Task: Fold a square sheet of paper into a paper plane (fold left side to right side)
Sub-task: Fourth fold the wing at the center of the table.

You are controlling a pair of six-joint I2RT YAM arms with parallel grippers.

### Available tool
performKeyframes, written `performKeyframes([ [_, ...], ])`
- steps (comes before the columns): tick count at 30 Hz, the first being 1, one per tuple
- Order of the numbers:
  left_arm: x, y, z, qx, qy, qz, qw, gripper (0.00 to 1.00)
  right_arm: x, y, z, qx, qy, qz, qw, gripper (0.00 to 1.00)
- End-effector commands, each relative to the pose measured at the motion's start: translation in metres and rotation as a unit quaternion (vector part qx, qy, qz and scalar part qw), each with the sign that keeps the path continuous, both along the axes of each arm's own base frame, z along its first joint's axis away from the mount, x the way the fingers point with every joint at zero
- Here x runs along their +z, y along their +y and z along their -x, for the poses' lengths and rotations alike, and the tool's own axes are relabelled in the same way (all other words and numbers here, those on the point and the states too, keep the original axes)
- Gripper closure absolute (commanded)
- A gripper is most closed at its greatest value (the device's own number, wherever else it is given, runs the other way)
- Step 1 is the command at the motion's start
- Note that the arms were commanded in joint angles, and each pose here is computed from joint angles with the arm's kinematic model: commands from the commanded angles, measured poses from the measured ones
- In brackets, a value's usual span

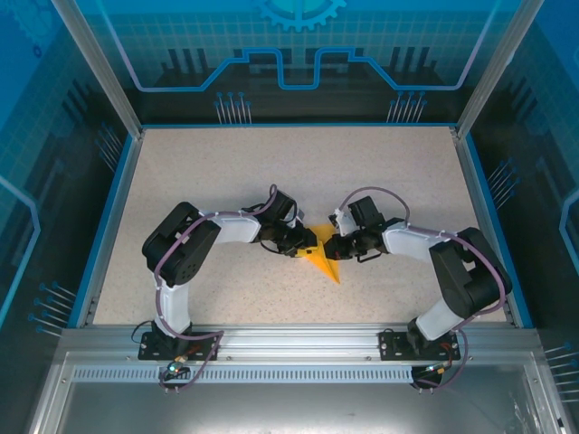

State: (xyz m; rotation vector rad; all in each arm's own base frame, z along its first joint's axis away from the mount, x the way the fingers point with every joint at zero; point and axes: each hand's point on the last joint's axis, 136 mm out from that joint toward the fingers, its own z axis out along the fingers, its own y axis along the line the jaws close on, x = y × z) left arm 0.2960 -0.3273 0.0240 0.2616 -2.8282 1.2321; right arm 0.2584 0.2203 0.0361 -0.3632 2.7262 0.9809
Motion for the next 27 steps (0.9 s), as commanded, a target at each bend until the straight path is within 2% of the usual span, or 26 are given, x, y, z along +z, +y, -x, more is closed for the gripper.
performKeyframes([
  [1,-0.009,0.005,0.001,0.0,0.002,-0.023,1.0,0.68,0.006,-0.002,0.003,-0.001,0.008,-0.034,0.999,1.0],
  [14,-0.009,0.006,0.001,0.001,0.003,-0.025,1.0,0.68,0.003,-0.023,0.0,-0.043,0.03,-0.068,0.996,1.0],
  [27,-0.01,0.006,0.001,0.002,0.003,-0.026,1.0,0.68,-0.013,-0.038,0.0,-0.062,0.061,-0.031,0.996,1.0],
])
